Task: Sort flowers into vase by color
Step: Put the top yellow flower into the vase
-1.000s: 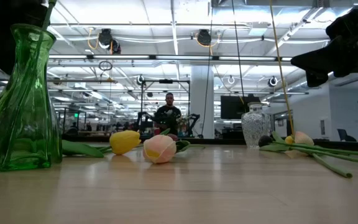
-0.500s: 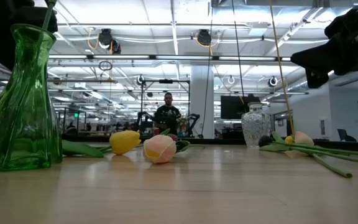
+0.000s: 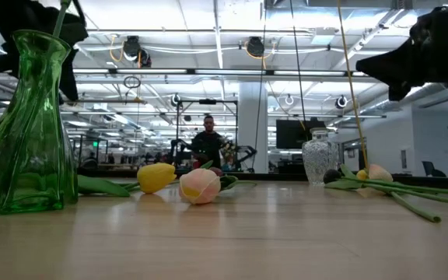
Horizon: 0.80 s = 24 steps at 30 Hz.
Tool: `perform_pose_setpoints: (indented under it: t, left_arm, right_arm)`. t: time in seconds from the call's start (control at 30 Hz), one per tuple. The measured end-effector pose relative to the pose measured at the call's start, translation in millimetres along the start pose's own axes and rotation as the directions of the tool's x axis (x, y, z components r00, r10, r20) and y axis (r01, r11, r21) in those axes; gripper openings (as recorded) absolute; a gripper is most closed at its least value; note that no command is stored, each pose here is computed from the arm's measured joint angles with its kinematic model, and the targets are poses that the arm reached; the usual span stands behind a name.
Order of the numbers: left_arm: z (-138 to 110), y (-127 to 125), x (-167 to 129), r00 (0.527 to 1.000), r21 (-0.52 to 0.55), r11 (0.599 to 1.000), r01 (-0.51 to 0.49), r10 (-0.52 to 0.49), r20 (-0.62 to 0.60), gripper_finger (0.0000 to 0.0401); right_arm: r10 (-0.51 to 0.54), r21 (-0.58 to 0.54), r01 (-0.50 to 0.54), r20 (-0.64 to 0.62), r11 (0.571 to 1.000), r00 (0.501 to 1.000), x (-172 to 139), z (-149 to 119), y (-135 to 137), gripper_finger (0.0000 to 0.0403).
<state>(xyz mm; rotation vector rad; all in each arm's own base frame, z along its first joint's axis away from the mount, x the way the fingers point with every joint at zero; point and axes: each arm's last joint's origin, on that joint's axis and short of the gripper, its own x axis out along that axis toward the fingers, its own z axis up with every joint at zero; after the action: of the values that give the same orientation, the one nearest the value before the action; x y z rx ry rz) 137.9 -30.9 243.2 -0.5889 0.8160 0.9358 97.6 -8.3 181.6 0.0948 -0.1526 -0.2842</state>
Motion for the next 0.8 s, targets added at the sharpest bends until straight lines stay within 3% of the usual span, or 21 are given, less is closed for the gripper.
perform_pose_setpoints:
  t: [0.2,0.33,0.47,0.67,0.8]
  left_arm:
    - [18.4,-7.8,8.5,0.997,0.164,0.986,0.037,-0.049,0.067,0.0203]
    - [34.5,-5.1,16.9,0.995,0.266,0.964,-0.001,-0.025,0.094,0.0203]
    - [47.7,0.9,25.6,0.999,0.389,0.921,0.021,-0.035,0.028,0.0203]
    - [65.3,13.4,35.6,1.000,0.488,0.873,0.001,-0.008,0.012,0.0203]
    - [76.3,17.3,45.1,0.997,0.508,0.859,0.058,-0.078,0.018,0.0203]
  right_arm:
    - [-0.041,0.131,0.034,0.056,0.991,0.998,1.8,14.9,0.4,0.0012]
    - [-0.131,0.133,0.124,0.046,0.983,0.990,7.2,30.4,0.6,0.0002]
    - [-0.208,0.115,0.206,0.009,0.972,0.978,18.7,52.3,3.7,0.0001]
    - [-0.242,0.089,0.267,-0.225,0.959,0.944,48.7,90.4,15.3,0.0000]
    - [-0.288,0.106,0.369,-0.445,0.924,0.848,70.0,111.1,23.2,0.0000]
